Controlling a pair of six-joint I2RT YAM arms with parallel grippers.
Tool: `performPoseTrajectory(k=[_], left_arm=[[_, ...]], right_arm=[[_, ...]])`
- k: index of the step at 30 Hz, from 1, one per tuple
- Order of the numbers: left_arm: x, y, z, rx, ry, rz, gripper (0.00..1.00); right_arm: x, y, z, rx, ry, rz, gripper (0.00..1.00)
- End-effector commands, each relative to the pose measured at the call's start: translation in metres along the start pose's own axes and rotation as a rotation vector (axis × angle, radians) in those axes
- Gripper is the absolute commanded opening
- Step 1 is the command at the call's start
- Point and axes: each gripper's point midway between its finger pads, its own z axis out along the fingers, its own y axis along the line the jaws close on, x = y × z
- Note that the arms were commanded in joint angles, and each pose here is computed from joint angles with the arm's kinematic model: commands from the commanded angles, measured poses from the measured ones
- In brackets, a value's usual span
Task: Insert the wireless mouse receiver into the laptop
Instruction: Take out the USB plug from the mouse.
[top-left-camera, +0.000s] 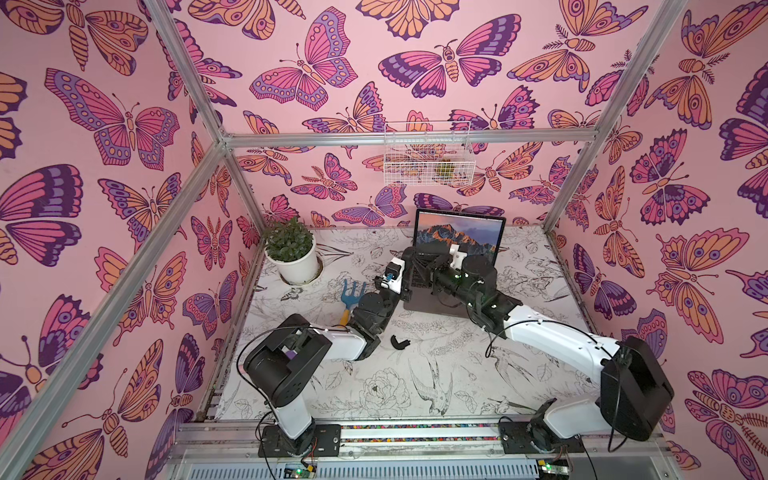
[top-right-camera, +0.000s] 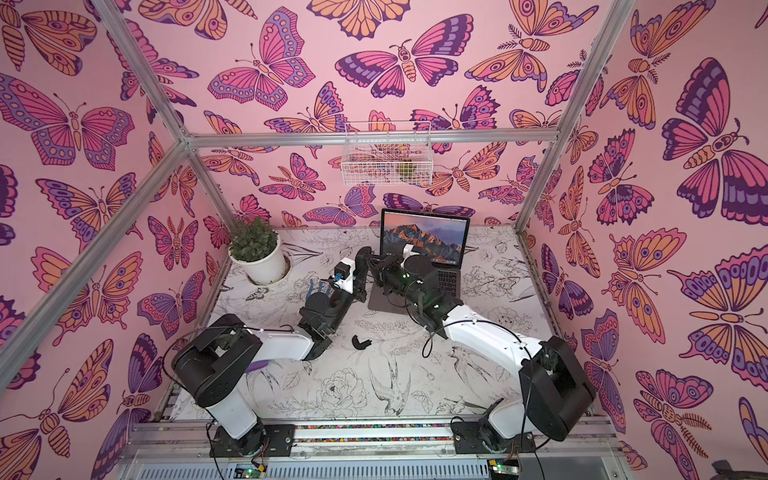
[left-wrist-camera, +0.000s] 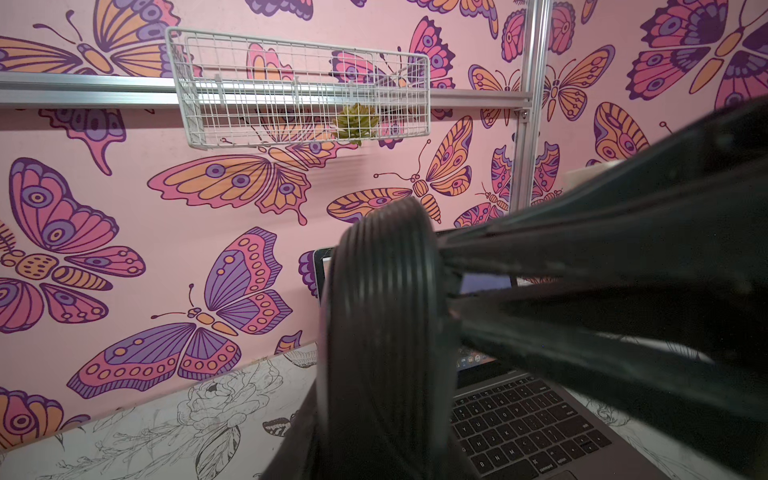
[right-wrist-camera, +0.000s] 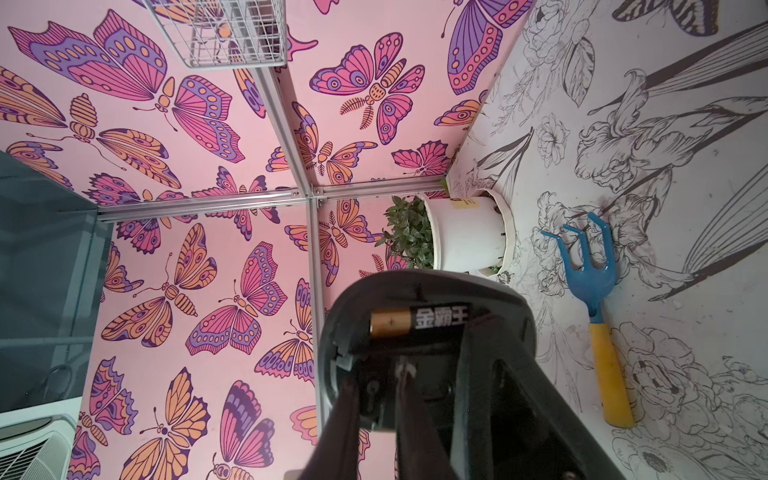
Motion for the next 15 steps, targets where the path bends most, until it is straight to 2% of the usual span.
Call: performPoseTrajectory(k=[1, 15], left_arm=[[-0.040, -0.004, -0.002, 0.039, -0.125, 0.000, 0.00], [-0.030, 0.005, -0.002, 0.010, -0.103, 0.015, 0.00]], right_arm=[[-0.002, -0.020, -0.004, 0.082, -0.022, -0.018, 0.17], [-0.009, -0.011, -0.017, 0.072, -0.064, -0.043, 0.18]])
